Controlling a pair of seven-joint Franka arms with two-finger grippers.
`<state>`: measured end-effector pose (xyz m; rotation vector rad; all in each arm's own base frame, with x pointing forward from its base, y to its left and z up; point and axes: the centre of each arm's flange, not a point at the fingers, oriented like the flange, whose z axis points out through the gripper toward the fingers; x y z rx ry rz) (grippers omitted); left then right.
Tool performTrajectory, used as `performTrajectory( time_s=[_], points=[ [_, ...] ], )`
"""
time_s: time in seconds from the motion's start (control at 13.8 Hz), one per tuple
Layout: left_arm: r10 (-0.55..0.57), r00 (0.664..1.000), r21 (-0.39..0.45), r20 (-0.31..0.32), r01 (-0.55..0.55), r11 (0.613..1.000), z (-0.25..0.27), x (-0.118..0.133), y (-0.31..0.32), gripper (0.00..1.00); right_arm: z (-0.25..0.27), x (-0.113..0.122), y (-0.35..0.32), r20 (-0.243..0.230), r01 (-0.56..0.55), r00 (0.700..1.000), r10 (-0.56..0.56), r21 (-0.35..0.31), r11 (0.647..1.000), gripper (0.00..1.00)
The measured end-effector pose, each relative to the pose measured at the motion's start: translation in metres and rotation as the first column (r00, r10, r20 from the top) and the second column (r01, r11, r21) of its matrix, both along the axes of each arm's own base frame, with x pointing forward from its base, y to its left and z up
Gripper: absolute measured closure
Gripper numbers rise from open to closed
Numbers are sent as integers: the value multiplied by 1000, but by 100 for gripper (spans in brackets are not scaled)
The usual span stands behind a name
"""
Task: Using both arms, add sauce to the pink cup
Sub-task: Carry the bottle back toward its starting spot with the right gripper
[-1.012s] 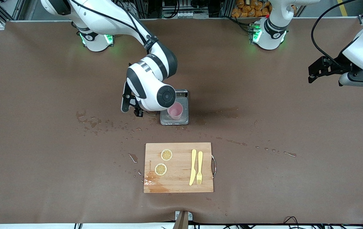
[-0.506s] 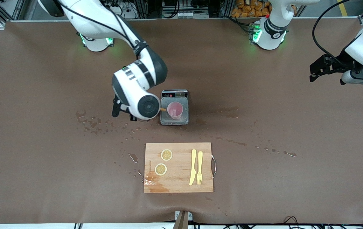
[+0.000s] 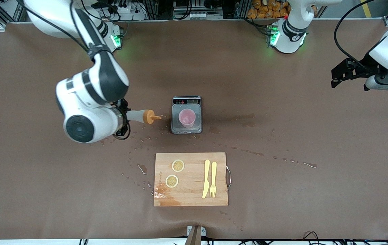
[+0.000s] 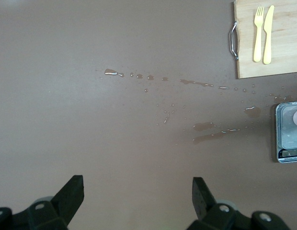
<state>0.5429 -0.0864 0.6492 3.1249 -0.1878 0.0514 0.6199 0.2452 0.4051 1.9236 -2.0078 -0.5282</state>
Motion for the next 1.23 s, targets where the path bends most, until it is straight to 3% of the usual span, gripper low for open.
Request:
performTrajectory(
  time_s=[0.22, 0.51, 0.72, 0.94, 1.23],
  points=[
    [0, 1000, 0, 0, 0, 1000, 0, 0, 0, 0, 1, 3, -59, -18, -8, 1000, 12, 194, 981, 60],
    [0, 1000, 0, 0, 0, 1000, 0, 0, 0, 0, -13, -5, -173, -6, 0, 1000, 3, 418, 908, 60],
    [-3, 1000, 0, 0, 3, 1000, 0, 0, -1, 0, -30, -17, -251, 14, 7, 1000, -18, 581, 814, 60],
    [-6, 1000, 0, -1, 6, 1000, 0, -1, -3, 0, -51, -33, -303, 53, -31, 999, -6, 674, 738, 60],
    [-5, 1000, 1, -3, 5, 1000, -1, 0, -3, 0, -109, -53, -359, 75, -33, 996, -46, 809, 586, 60]
  ],
)
